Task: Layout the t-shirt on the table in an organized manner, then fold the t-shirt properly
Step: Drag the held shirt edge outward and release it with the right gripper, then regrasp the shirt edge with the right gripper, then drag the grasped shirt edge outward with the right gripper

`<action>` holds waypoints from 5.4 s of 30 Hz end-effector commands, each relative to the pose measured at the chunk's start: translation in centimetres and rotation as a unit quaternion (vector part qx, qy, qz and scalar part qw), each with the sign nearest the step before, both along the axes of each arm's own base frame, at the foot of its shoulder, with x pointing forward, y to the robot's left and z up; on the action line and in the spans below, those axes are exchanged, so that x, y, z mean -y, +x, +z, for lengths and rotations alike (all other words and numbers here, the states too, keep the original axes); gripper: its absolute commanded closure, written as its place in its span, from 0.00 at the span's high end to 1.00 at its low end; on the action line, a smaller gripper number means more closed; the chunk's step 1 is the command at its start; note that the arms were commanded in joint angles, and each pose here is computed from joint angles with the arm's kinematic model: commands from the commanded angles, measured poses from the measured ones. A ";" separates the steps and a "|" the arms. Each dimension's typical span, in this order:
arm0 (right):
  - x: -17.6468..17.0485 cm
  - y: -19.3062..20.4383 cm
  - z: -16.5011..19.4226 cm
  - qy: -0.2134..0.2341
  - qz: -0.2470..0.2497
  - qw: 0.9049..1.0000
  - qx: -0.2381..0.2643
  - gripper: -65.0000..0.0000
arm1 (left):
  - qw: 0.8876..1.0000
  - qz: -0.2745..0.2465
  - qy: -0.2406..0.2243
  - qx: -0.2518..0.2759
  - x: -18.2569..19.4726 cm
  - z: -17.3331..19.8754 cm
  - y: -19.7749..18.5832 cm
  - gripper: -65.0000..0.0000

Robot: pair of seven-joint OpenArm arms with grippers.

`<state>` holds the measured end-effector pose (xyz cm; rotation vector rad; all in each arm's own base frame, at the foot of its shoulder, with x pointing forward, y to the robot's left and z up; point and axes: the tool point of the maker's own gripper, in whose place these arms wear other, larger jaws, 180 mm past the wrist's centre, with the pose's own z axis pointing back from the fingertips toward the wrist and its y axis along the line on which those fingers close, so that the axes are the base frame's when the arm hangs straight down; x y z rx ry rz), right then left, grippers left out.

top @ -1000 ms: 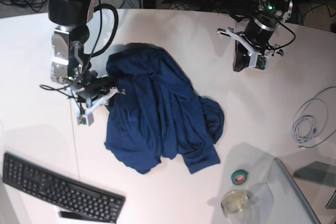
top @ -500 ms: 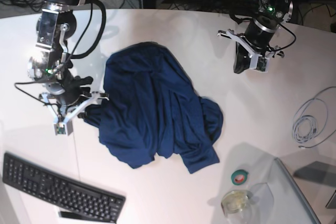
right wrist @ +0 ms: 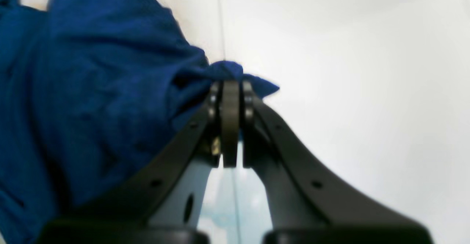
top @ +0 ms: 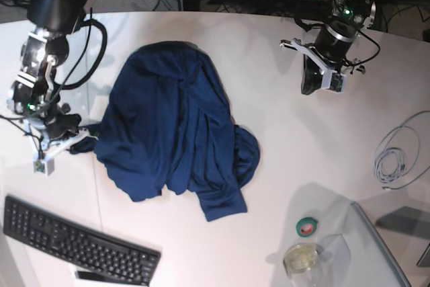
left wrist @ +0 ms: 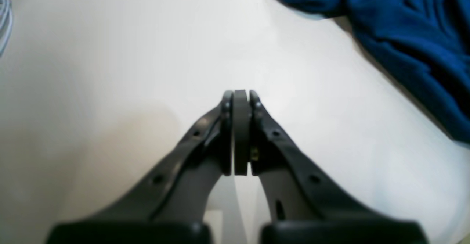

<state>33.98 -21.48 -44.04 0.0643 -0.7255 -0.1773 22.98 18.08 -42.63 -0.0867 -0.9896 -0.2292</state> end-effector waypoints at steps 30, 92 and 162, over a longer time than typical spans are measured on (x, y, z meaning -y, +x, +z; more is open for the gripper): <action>-12.9 -8.5 2.4 0.048 0.131 0.990 -0.006 0.62 | 0.999 -0.015 0.021 0.019 -1.5 1.3 0.7 0.00; -13.2 -10.9 4.9 0.053 0.133 0.990 0.016 0.62 | 0.999 -0.032 -0.026 0.011 3.0 1.0 -0.9 0.00; -10.7 -8.9 3.2 0.043 0.116 0.992 -0.025 0.00 | 0.999 0.029 0.005 -0.023 -2.0 -1.1 -2.9 0.00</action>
